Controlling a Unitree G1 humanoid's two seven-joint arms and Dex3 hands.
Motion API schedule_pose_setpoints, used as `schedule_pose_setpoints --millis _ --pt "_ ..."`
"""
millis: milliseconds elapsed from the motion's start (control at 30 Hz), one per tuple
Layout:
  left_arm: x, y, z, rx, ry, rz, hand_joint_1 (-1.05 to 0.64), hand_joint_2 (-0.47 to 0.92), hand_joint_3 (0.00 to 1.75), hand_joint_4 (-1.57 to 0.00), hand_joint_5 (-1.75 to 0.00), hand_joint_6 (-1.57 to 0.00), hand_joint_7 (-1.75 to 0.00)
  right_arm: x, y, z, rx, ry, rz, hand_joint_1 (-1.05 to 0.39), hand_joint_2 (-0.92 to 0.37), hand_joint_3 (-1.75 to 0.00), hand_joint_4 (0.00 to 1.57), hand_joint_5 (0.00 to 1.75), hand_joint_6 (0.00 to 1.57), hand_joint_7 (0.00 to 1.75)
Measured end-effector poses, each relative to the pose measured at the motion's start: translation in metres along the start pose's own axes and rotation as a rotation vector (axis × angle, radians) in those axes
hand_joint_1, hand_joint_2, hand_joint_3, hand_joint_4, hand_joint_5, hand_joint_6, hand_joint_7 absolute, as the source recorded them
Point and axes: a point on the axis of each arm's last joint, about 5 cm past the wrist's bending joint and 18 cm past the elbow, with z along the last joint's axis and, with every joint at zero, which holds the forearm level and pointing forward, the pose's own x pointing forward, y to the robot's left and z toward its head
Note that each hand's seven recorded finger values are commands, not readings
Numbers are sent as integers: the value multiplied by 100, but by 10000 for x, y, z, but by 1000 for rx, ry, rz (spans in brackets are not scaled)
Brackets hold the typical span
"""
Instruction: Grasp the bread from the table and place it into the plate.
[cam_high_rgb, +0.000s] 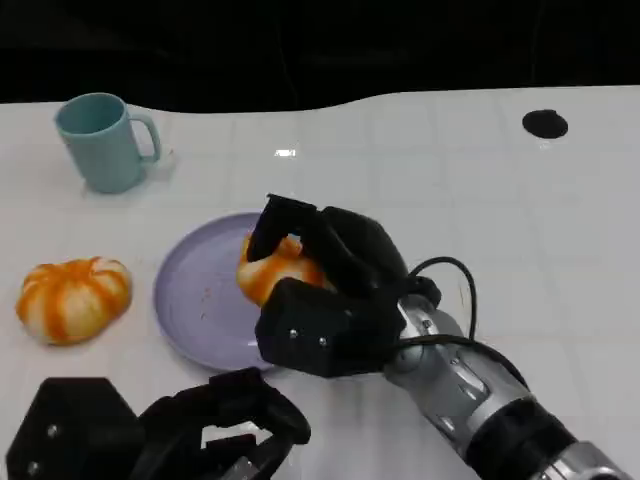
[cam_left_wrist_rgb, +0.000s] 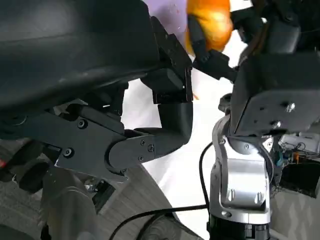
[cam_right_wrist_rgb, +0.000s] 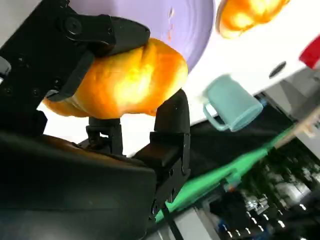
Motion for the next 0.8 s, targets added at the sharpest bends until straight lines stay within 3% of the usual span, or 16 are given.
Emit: schedule_pose_setpoints --millis 100,300,533,800 --pt "0 -1 0 2 2 0 -34 91 60 -69 -175 -61 -147 34 -35 23 -11 25 78 -38 -89 -21 38 56 53 14" --pt "0 -1 -2 0 11 3 -35 90 60 -69 -175 -61 -147 46 -128 51 -79 40 235 -60 -92 -26 3 29 27 1" --pt "2 1 1 0 11 3 -34 90 61 -69 -175 -61 -147 30 -223 133 -119 45 347 -74 -92 -33 0 14 14 0" --pt "7 0 6 -2 7 3 -33 86 68 -68 -175 -59 -150 -128 -437 185 -128 40 354 -75 -92 -35 7 17 15 1"
